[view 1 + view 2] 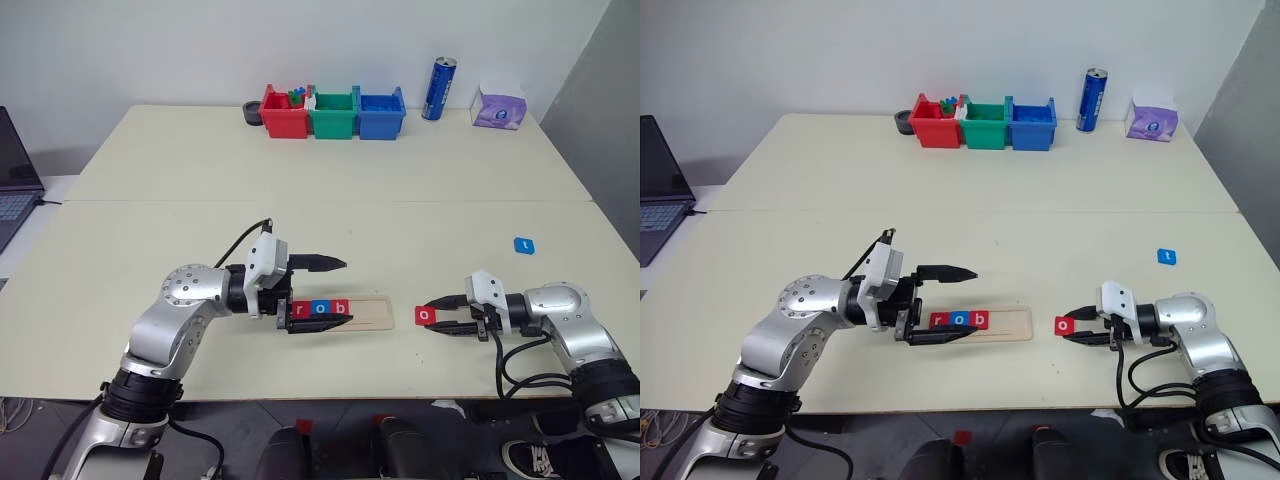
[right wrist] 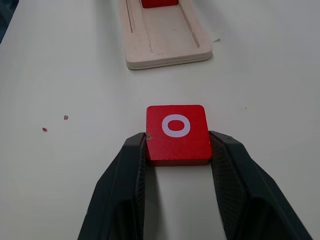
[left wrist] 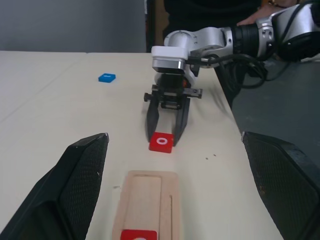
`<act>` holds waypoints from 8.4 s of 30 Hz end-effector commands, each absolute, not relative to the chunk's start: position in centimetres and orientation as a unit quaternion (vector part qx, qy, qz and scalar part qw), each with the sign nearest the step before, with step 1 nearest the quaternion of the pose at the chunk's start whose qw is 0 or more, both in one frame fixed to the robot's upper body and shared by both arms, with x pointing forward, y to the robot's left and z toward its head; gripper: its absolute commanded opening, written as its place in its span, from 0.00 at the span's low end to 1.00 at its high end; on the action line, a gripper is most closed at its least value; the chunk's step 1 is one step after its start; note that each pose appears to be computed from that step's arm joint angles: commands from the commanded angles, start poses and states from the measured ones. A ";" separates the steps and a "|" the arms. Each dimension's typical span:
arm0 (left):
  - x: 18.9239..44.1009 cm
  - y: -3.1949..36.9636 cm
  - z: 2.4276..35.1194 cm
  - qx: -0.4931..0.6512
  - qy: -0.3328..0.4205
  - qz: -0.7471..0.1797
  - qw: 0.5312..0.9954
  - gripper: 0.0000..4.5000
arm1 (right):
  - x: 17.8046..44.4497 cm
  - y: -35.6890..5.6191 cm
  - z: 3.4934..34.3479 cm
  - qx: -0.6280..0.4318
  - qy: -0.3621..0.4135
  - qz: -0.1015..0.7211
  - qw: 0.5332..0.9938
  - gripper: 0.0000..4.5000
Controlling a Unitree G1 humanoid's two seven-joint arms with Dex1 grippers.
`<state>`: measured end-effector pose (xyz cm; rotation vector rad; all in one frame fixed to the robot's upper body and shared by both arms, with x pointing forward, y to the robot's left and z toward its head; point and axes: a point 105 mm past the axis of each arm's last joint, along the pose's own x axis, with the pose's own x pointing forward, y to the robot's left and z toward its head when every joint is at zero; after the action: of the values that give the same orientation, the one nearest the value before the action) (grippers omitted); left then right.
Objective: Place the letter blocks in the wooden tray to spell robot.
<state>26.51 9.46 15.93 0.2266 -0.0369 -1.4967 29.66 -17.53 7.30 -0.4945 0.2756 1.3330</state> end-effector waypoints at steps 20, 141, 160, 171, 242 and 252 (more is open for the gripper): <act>26.6 12.4 16.5 0.122 -0.010 -0.648 0.752 1.00 | 30.4 -7.8 9.9 -0.200 0.072 0.646 0.734 0.32; 29.6 5.3 18.8 0.098 -0.125 -0.635 0.756 1.00 | 34.0 -29.0 13.2 -0.093 0.076 -0.089 0.989 0.99; 29.9 3.2 18.9 0.091 -0.142 -0.624 0.763 1.00 | 38.3 -32.4 10.6 0.022 0.135 -0.152 0.979 0.99; 29.8 3.3 18.8 0.096 -0.139 -0.629 0.759 1.00 | 38.9 -33.3 9.9 0.034 0.147 -0.181 0.972 0.95; 27.2 8.8 16.5 0.134 -0.078 -0.649 0.745 1.00 | 26.9 -15.5 15.0 -0.125 0.111 0.496 0.852 1.00; 27.0 8.8 15.9 0.154 -0.074 -0.661 0.731 1.00 | 28.2 -16.3 10.4 -0.153 0.110 0.504 0.843 1.00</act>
<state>27.07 8.83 15.35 0.3136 -0.1362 -1.4467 27.61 -16.57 9.52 -0.2954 0.2921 1.0666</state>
